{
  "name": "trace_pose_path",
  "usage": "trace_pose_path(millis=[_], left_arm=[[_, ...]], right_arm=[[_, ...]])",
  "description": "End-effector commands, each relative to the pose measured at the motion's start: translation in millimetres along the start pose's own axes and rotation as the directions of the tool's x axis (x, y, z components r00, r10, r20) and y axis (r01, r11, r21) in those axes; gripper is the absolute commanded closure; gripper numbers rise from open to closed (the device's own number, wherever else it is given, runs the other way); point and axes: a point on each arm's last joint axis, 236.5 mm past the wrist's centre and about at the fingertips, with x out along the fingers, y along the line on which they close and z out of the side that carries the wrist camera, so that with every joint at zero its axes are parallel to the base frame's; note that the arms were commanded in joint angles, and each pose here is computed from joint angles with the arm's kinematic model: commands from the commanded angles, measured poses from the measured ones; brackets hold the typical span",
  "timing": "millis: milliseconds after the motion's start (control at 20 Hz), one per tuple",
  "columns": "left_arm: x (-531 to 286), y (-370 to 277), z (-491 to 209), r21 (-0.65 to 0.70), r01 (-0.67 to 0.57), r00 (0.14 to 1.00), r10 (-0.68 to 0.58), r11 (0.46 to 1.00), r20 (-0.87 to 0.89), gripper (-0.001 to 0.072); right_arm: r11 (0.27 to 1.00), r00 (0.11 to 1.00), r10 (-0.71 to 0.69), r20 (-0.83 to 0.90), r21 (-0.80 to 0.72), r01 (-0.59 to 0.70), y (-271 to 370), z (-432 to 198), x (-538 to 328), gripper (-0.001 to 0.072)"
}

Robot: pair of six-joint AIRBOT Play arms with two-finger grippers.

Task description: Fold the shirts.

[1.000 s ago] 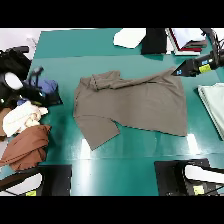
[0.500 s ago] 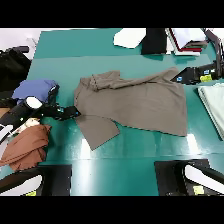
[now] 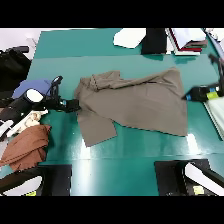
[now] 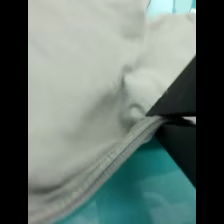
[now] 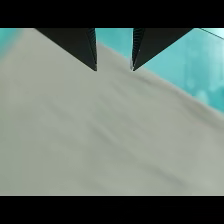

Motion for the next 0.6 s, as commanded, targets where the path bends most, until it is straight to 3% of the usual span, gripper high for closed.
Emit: trace_pose_path(millis=[0, 250, 550], left_arm=[[-13, -15, 14, 0.064, 0.021, 0.999, -0.022, 0.998, 0.029, 0.0677], [-13, -13, 13, 0.075, 0.014, 1.0, -0.016, 0.997, 0.023, 0.0678], [-13, -14, 13, 0.075, 0.015, 1.0, -0.017, 0.997, 0.022, 0.0678]], right_arm=[[0.97, 0.983, -0.089, -0.158, 0.21, 0.122, -69, -83, 26, 0.0448], [0.9, 0.967, 0.066, -0.246, 0.433, 0.049, -88, -141, 60, 0.0448], [0.886, 0.977, 0.054, -0.204, 0.462, 0.047, -107, -127, 69, 0.0448]])
